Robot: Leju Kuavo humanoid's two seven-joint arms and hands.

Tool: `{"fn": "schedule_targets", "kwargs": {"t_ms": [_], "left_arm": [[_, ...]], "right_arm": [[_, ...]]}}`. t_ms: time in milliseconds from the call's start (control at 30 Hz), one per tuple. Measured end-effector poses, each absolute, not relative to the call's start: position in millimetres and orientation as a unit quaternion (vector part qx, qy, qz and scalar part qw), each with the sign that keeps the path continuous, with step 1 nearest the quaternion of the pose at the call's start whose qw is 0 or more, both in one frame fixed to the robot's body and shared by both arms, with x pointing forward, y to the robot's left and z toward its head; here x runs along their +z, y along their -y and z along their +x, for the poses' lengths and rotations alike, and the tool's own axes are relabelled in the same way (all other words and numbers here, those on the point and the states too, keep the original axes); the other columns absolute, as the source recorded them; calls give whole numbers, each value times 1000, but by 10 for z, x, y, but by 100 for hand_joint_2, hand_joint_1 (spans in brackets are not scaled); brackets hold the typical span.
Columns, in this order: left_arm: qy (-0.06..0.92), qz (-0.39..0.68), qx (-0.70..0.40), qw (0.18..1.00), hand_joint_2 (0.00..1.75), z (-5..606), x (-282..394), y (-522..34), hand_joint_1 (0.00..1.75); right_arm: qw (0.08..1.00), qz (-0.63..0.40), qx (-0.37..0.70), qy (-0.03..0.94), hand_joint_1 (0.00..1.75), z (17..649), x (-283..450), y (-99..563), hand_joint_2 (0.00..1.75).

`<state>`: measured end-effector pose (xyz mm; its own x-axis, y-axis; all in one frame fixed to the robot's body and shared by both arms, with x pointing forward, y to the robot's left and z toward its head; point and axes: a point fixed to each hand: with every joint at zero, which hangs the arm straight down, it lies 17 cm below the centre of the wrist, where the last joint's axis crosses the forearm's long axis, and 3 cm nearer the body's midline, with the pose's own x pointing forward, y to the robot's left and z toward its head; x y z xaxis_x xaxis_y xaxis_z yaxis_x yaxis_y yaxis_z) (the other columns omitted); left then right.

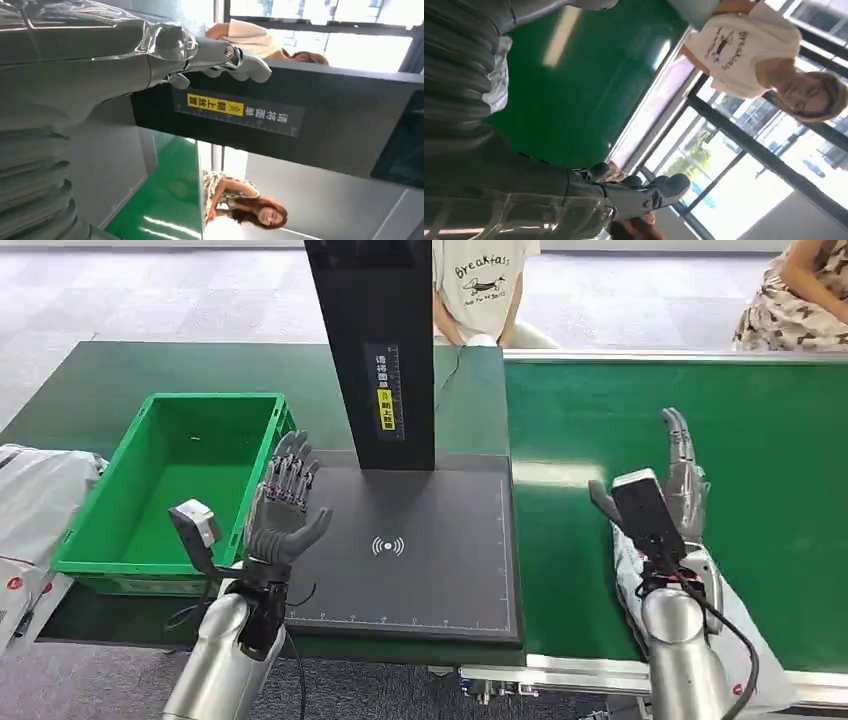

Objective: Moved the parcel from conveyor to table for the left to box.

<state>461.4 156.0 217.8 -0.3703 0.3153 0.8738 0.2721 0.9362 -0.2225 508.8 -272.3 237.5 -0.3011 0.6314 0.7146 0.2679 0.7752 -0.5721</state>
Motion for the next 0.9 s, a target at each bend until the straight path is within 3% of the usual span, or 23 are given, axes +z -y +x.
{"fn": "schedule_targets", "kwargs": {"t_ms": [233, 467, 900], "left_arm": [[821, -175, 14, 543, 175, 4510, 2096, -1533, 0], [818, -170, 9, 550, 175, 4545, 2112, -1534, 0], [817, -155, 10, 555, 175, 4511, 2148, -1633, 0]], "right_arm": [[560, -360, 181, 724, 0, 4899, 2003, 3223, 175], [675, -365, 193, 612, 0, 4641, 1225, 3590, 175], [795, -396, 205, 412, 0, 4073, 68, 4267, 175]]}}
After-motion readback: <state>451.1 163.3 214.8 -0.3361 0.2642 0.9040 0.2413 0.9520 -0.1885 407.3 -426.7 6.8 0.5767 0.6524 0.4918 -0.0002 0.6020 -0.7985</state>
